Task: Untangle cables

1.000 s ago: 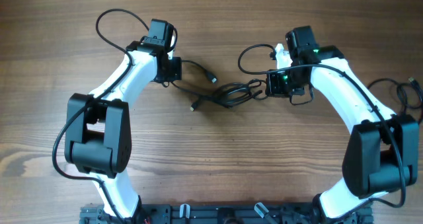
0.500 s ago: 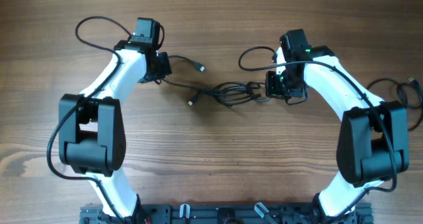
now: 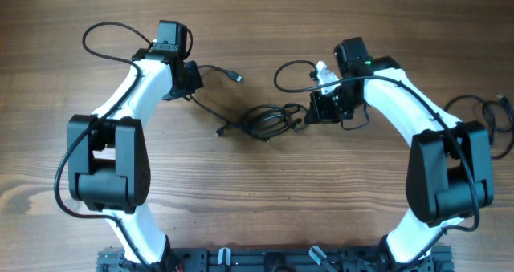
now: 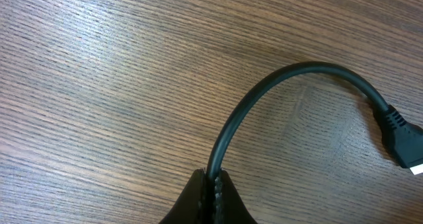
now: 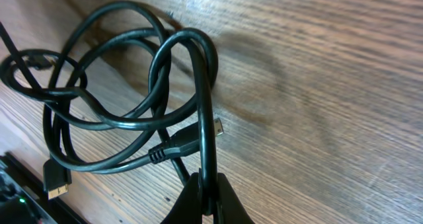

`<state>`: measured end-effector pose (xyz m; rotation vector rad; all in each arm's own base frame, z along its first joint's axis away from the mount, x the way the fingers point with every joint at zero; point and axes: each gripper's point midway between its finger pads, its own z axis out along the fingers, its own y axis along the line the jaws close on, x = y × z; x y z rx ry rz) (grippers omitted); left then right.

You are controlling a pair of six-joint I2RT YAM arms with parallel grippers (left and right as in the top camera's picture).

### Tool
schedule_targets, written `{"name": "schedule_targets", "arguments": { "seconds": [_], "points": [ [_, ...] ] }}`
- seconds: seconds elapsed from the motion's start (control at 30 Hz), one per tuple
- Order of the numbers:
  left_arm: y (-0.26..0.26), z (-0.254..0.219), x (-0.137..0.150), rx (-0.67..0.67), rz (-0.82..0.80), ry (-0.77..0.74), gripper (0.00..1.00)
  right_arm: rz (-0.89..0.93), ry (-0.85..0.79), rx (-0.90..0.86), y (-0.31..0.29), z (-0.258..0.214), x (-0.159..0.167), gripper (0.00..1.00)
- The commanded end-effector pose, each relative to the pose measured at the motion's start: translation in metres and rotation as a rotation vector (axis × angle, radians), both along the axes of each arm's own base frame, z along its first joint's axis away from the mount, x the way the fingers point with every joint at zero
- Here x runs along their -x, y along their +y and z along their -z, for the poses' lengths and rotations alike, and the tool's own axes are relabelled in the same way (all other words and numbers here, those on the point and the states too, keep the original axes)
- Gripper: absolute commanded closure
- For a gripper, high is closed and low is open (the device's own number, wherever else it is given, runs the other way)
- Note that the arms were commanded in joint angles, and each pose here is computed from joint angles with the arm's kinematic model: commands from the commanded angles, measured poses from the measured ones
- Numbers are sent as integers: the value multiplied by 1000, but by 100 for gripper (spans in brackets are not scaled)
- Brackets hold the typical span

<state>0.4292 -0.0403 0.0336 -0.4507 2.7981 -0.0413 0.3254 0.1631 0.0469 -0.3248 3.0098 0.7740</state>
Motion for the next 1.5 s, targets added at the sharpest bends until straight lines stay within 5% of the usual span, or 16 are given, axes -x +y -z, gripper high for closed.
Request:
{"name": "schedule_targets", "arguments": {
  "seconds": [0.0, 0.23, 0.5, 0.83, 0.93, 1.1, 1.3, 1.47],
  "points": [
    [4, 7, 3, 5, -24, 16, 96, -39, 13, 70, -4, 11, 8, 96],
    [3, 7, 3, 6, -23, 16, 96, -44, 117, 231, -32, 19, 34, 96],
    [-14, 7, 3, 103, 8, 20, 95, -39, 91, 14, 7, 6, 25, 96],
    [-41, 2, 3, 227, 135, 15, 82, -35, 44, 99, 33, 13, 25, 96],
    [-66, -4, 9, 341, 292, 8, 66, -29, -15, 147, 37, 16, 16, 96],
    [-68, -5, 11, 354, 304, 13, 16, 69, -135, 217, 28, 18, -16, 96],
    [-99, -21, 22, 516, 509, -22, 11, 93, -255, 153, 42, 9, -46, 96],
    [-104, -23, 24, 541, 529, -25, 16, 220, -312, 81, 54, 12, -78, 96]
  ]
}}
